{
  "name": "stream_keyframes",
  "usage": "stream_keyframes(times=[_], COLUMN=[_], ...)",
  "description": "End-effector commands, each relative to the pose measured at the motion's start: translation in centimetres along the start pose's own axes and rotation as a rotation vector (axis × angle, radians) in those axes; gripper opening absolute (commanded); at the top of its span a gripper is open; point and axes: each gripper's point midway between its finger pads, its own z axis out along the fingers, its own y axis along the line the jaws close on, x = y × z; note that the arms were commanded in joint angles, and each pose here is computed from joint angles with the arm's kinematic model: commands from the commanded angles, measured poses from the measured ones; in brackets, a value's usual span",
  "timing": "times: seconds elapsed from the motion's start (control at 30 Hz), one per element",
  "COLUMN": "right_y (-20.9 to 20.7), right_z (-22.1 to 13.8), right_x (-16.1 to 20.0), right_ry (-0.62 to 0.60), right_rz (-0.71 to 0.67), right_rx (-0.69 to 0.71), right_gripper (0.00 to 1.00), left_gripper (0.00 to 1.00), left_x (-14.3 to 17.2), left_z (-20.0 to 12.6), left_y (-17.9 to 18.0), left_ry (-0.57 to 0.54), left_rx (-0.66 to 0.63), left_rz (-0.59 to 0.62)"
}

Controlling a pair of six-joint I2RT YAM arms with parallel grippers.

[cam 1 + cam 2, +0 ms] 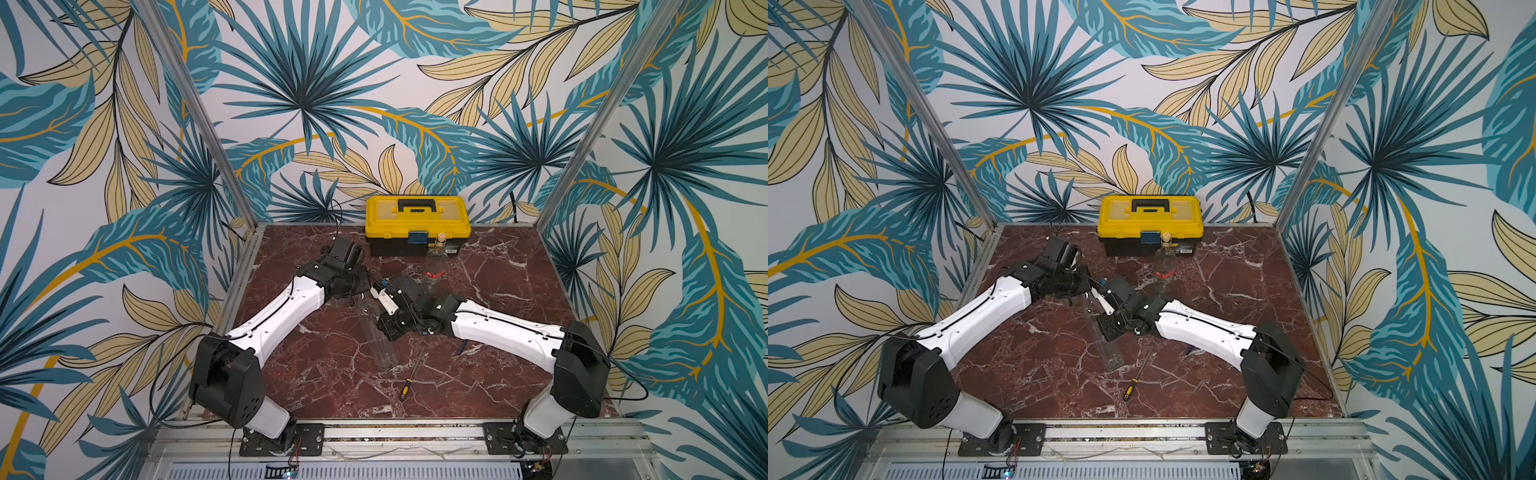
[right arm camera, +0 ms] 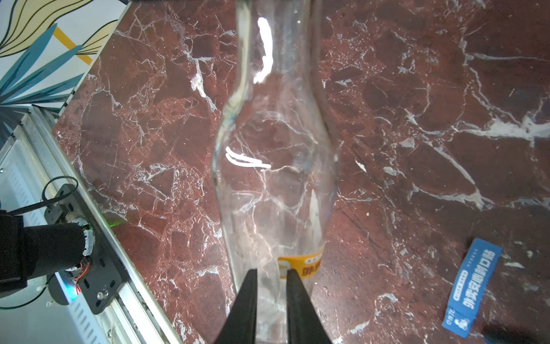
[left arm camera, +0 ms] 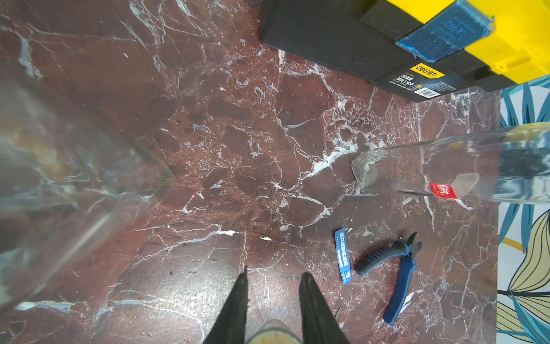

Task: Remove the label from the bottle
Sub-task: Tear open the label from the bottle.

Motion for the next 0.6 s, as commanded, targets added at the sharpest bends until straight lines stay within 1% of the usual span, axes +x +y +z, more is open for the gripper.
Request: stream_keyframes(times=[0.0, 0.13, 0.37, 0.57], right_y=[-0.96, -1.14, -1.28, -1.50], right_z=[0.77, 0.93, 1.18, 1.09], right_x=[0.71, 0.76, 0.99, 1.21], right_ry=[0.015, 0.015, 0.021, 0.027], right_rz=[-0.004, -0.002, -0.001, -0.001], right_rx=[0.047, 0.056, 0.066, 0.077], right_gripper=[0.16, 0.11, 0.09, 0.02], left_gripper=[0.00, 0.00, 0.00, 0.00], left_x=[-0.35, -0.28, -0.40, -0.42], left_z=[-1.16, -1.10, -1.13, -1.20], left_y=[-1.04, -1.06, -1.09, -1.02], left_ry=[-0.036, -0.036, -0.039, -0.044], left_rx=[0.040, 0.041, 0.040, 0.038], left_rz=[0.008, 0.006, 0.009, 0.007])
